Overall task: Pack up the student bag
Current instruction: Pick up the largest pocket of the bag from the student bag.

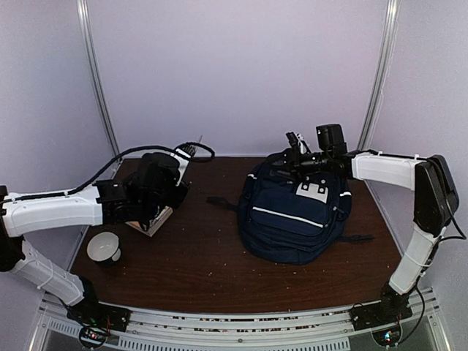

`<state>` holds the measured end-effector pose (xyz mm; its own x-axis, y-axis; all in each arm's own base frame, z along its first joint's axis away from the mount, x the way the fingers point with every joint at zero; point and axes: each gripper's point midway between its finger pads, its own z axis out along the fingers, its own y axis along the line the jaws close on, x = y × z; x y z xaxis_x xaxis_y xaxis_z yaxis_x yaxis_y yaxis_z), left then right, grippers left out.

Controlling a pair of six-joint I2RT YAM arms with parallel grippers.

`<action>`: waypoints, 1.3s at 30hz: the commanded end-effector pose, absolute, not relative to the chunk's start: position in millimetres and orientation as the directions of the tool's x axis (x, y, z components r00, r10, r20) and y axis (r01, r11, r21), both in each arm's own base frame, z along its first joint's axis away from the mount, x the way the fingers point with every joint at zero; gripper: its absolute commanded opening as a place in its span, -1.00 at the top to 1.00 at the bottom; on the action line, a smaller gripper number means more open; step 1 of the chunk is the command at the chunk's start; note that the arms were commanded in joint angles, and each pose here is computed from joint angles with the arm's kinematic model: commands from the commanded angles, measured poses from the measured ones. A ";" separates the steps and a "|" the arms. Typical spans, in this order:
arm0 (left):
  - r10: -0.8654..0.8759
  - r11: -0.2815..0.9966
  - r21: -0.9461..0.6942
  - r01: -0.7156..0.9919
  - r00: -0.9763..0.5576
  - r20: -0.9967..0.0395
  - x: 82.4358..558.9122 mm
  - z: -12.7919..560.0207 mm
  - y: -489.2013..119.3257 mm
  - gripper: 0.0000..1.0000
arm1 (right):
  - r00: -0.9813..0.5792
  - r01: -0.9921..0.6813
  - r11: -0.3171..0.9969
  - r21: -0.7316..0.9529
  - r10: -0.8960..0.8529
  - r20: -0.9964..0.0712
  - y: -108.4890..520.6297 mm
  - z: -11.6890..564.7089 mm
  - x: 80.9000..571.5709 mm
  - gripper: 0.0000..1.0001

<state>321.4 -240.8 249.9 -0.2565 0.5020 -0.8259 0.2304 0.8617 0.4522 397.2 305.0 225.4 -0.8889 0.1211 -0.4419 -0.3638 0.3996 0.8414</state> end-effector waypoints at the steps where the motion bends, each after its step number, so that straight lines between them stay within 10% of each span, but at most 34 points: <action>1: 0.200 0.944 0.097 0.316 -0.314 -0.928 308.5 271.2 -244.7 1.00 | -0.779 -0.536 0.533 0.655 -0.013 -0.627 281.0 231.6 390.4 0.26; 13: -0.272 0.792 -0.432 0.431 -0.384 -0.882 297.4 286.5 -248.1 1.00 | -0.521 -0.817 0.530 0.226 -0.512 -0.682 236.7 200.4 329.6 0.44; 39: -0.420 0.668 -0.646 0.370 -0.530 -0.737 291.1 227.4 -255.4 1.00 | -0.119 -0.966 0.189 -0.178 -0.932 -0.342 261.2 96.5 247.0 0.50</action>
